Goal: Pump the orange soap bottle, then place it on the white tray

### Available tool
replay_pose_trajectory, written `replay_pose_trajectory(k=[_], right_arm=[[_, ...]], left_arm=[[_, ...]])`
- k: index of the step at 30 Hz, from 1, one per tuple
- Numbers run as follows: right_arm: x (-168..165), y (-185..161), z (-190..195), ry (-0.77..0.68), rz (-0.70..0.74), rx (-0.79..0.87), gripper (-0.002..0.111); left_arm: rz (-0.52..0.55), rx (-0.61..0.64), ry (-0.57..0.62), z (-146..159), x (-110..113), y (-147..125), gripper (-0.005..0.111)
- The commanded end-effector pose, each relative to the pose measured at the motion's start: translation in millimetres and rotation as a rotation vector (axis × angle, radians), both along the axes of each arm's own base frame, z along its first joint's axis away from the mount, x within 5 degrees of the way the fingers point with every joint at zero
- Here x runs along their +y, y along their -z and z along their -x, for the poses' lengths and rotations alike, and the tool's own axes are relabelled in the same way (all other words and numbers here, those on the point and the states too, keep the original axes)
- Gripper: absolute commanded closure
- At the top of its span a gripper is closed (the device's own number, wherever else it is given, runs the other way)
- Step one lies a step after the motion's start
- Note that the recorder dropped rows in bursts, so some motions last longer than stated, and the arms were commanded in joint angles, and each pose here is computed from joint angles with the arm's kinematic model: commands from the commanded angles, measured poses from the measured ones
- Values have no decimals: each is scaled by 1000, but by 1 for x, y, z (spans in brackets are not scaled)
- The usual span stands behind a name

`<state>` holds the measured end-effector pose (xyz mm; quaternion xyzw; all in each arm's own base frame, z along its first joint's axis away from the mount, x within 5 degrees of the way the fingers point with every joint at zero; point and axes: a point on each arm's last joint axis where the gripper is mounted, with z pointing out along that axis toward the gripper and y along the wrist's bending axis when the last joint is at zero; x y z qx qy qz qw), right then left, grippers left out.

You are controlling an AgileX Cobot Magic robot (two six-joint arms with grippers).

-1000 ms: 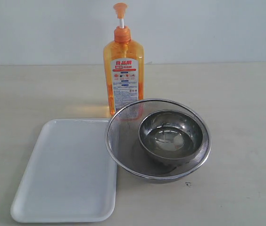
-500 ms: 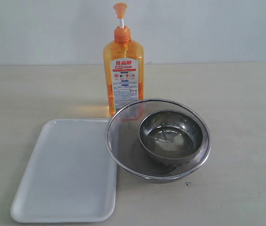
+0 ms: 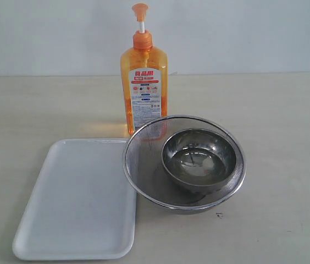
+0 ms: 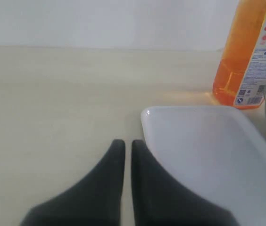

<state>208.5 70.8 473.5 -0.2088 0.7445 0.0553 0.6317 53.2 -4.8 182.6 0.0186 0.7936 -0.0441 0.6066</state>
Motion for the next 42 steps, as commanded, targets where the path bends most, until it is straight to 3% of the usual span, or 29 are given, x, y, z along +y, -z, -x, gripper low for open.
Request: replay_pose_trajectory(k=[1, 4, 7, 9, 11, 15, 19, 27, 35, 39, 42], right_arm=[[10, 1, 9, -251, 181, -137, 108], [7, 7, 14, -288, 204, -235, 108], [-1, 27, 16, -218, 236, -332, 108], [-8, 48, 14, -130, 220, -331, 108], [-7, 70, 12, -140, 214, -314, 108], [6, 99, 4, -275, 161, -235, 108], [11, 112, -11, -292, 52, -106, 108], [21, 141, -35, -376, -30, 43, 108], [22, 153, -50, -464, 94, 191, 107], [23, 160, -68, -448, 105, 281, 88], [26, 167, -86, -446, 36, 311, 55]], left_arm=[[9, 4, -3, 0, 0, 1, 102], [9, 4, -3, 0, 0, 1, 102], [9, 4, -3, 0, 0, 1, 102], [9, 4, -3, 0, 0, 1, 102], [9, 4, -3, 0, 0, 1, 102], [9, 4, -3, 0, 0, 1, 102], [9, 2, -3, 0, 0, 1, 102], [9, 2, -3, 0, 0, 1, 102], [9, 2, -3, 0, 0, 1, 102], [9, 2, -3, 0, 0, 1, 102], [9, 2, -3, 0, 0, 1, 102]])
